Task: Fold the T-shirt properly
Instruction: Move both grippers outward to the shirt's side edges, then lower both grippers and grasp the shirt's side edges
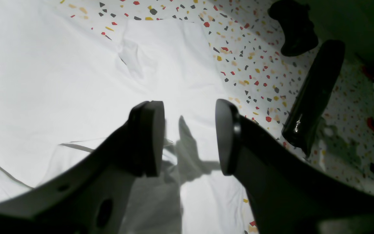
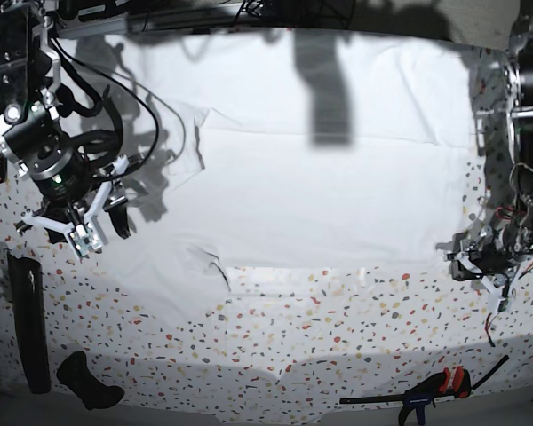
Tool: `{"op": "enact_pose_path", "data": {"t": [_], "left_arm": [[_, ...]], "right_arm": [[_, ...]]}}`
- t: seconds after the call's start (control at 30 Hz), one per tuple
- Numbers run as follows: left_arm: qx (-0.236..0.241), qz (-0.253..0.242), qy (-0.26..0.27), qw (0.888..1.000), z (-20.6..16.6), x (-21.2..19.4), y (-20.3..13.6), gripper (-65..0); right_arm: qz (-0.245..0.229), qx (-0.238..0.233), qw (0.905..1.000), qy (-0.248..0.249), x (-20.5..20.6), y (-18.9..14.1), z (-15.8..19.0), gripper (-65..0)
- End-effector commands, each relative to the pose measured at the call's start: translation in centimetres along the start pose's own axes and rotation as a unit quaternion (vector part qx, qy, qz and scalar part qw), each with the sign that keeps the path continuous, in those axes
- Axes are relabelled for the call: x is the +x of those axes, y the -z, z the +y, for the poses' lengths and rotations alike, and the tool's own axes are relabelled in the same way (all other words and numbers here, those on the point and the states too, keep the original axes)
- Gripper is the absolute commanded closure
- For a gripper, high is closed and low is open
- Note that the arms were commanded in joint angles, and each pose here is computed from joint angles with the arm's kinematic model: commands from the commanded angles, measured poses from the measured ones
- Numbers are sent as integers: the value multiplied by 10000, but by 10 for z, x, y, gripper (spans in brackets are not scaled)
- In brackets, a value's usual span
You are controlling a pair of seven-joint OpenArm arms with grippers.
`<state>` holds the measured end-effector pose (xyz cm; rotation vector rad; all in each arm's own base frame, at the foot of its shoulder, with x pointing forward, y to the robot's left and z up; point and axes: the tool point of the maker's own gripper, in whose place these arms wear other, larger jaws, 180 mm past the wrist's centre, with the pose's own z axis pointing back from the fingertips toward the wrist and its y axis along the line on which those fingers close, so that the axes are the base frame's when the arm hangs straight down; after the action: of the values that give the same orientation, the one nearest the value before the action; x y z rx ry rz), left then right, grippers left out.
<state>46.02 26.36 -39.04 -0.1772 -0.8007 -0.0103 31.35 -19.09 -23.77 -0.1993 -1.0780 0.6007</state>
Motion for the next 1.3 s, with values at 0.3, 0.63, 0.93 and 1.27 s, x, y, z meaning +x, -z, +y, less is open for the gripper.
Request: {"op": "enact_pose_path", "data": {"t": [0.3,0.63,0.93,1.27], "left_arm": [[-358,452,-962,9937,6,4,3,-234],[-800,685,-1274,9862,-8,-14,3,-234],[-1546,700,-1206,9781,-34,-10,-3,-234],[-1518,567,-1227,9791,-32,-6,-2,-204]], "right_arm": [[-57,-119,9999,-49,7,-3,-8,-256],[-59,-122,9999,-52,7,-3,-8,-256],[-61,-122,9999,-52,7,-3,-8,-256],[-61,-121,9999,-50,7,-3,-8,-256]]}}
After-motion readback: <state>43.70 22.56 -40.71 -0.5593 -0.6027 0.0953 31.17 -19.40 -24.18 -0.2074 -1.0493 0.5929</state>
